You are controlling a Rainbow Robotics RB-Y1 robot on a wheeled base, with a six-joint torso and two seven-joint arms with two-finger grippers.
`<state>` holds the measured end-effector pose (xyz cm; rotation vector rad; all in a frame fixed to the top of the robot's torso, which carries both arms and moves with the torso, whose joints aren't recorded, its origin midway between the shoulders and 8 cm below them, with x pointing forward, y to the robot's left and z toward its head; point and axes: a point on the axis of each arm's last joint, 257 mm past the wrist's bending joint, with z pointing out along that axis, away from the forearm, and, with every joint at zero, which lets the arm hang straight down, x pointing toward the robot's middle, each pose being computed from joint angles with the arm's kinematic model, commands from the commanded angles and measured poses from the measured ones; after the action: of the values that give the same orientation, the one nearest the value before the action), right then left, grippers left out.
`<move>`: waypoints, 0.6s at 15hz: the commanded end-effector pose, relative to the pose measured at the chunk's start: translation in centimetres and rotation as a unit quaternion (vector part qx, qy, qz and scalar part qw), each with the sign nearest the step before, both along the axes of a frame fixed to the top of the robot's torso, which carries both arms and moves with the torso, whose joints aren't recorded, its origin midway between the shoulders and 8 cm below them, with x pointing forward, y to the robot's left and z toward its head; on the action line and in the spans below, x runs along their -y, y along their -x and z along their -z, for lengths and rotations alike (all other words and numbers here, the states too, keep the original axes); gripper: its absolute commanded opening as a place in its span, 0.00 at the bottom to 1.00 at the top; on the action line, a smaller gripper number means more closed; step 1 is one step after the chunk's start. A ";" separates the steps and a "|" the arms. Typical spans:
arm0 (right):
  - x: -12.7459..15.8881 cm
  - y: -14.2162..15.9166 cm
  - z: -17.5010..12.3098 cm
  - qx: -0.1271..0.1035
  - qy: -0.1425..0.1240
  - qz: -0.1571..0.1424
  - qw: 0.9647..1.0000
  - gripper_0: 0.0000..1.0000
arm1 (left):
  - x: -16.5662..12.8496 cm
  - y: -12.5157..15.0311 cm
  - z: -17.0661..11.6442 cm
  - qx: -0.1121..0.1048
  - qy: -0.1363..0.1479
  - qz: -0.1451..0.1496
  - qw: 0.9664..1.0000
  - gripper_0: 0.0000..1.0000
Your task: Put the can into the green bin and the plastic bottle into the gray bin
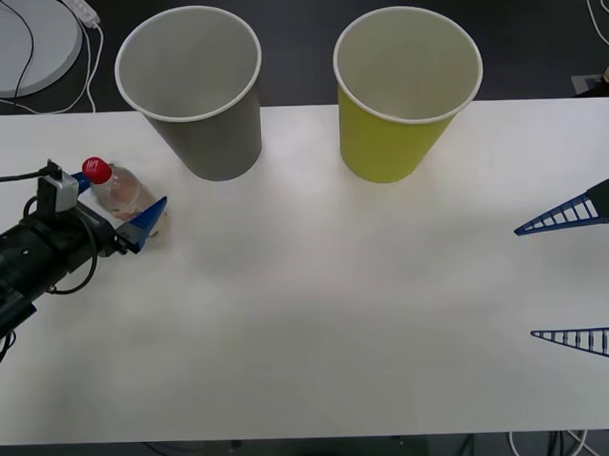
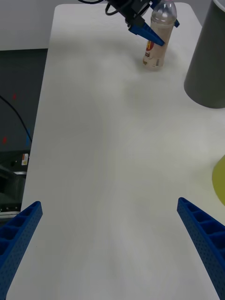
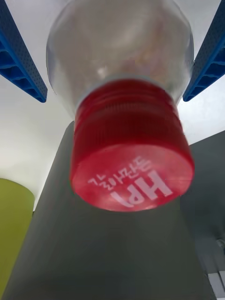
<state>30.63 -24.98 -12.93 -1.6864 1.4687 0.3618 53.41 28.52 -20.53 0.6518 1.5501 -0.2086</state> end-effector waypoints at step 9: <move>0.0 0.0 0.0 0.000 0.000 0.000 1.000 1.00 | 0.3 -1.0 -0.2 -0.001 -0.005 -0.002 1.000 1.00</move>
<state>30.63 -24.98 -12.93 -1.6864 1.4687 0.3618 54.36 28.25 -20.37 0.6565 1.5560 -0.1998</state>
